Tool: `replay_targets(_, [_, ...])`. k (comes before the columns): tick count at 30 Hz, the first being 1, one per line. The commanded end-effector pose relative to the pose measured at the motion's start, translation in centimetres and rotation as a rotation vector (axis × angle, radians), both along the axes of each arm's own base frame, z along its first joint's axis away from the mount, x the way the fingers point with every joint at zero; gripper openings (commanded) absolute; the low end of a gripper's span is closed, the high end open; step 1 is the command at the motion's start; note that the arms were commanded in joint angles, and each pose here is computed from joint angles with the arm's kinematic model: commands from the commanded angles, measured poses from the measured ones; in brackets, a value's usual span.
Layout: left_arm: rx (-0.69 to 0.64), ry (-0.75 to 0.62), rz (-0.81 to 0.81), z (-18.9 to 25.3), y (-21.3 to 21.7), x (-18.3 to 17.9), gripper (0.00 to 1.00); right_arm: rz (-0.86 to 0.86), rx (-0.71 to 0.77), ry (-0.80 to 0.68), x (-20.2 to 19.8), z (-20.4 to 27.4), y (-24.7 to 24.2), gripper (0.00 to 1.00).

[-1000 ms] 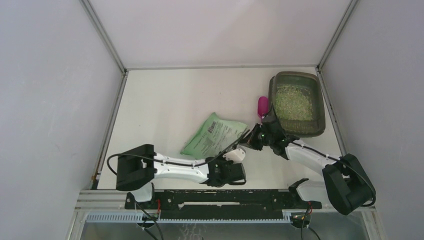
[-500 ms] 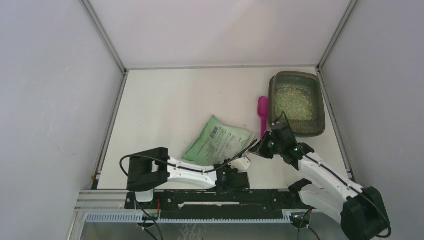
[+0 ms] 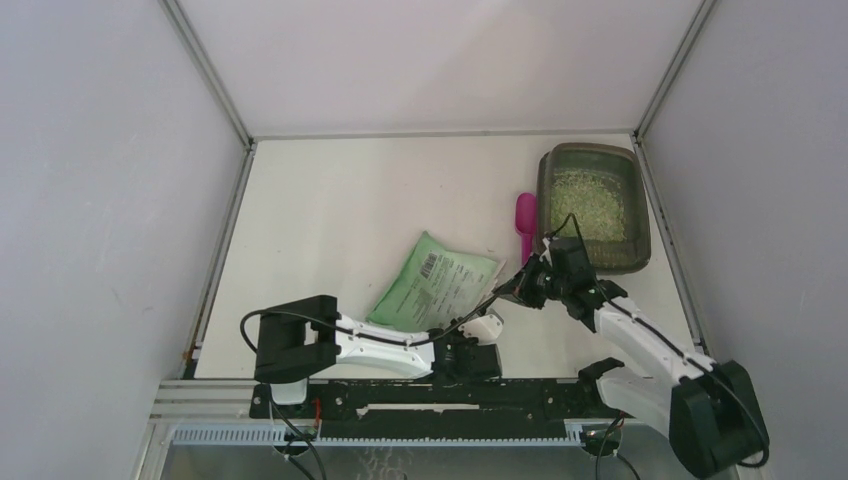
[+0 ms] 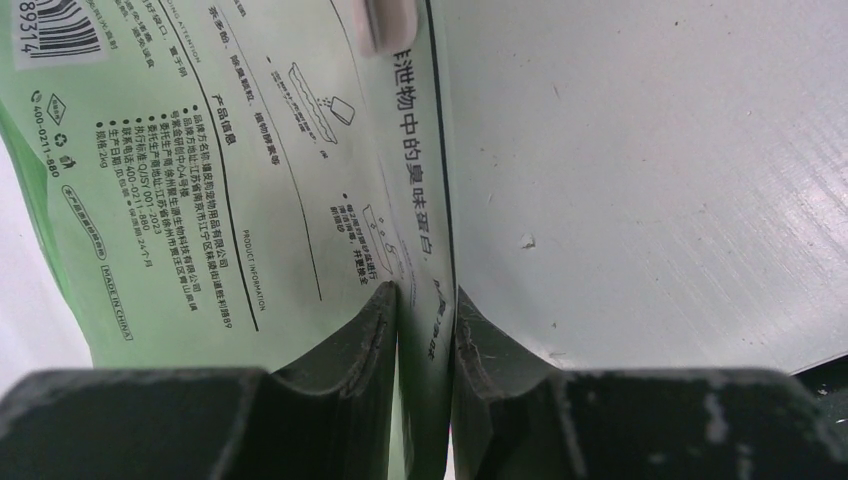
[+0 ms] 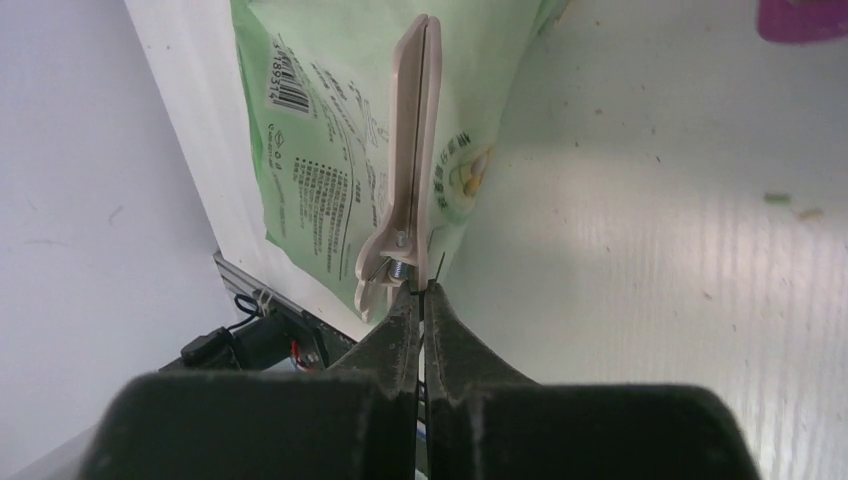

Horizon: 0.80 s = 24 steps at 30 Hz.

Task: Fill the litter box with clean litter
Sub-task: Pick up the clamp at the center of the board.

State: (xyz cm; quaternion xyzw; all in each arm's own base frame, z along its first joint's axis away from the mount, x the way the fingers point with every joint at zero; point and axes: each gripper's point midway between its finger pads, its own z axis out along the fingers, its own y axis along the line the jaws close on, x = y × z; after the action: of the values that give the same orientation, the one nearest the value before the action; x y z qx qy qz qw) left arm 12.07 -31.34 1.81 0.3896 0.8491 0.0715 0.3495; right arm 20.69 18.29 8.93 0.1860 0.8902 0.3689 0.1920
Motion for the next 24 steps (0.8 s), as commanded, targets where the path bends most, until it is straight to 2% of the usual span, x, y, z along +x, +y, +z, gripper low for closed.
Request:
replay_targets(1, [-0.104, 0.099, -0.015, -0.5, -3.0, -2.1, 0.27, 0.073, 0.080, -0.143, 3.1, 2.6, 2.5, 0.00])
replay_targets(6, [-0.102, 0.123, -0.024, -0.4, -3.2, -2.5, 0.27, 0.063, -0.058, -0.035, 1.9, -1.4, 1.0, 0.00])
replay_targets(9, [-0.140, 0.167, -0.039, 0.7, -3.7, -3.3, 0.33, 0.051, -0.105, -0.010, 0.7, -2.7, 0.0, 0.00])
replay_targets(16, [-0.249, 0.311, -0.102, 3.8, -6.0, -5.8, 0.35, 0.049, -0.145, 0.038, -0.1, -4.6, -1.0, 0.00])
replay_targets(24, [-0.361, 0.336, -0.077, 5.9, -5.7, -5.7, 0.32, 0.057, -0.139, 0.103, -0.6, -6.5, -0.9, 0.00])
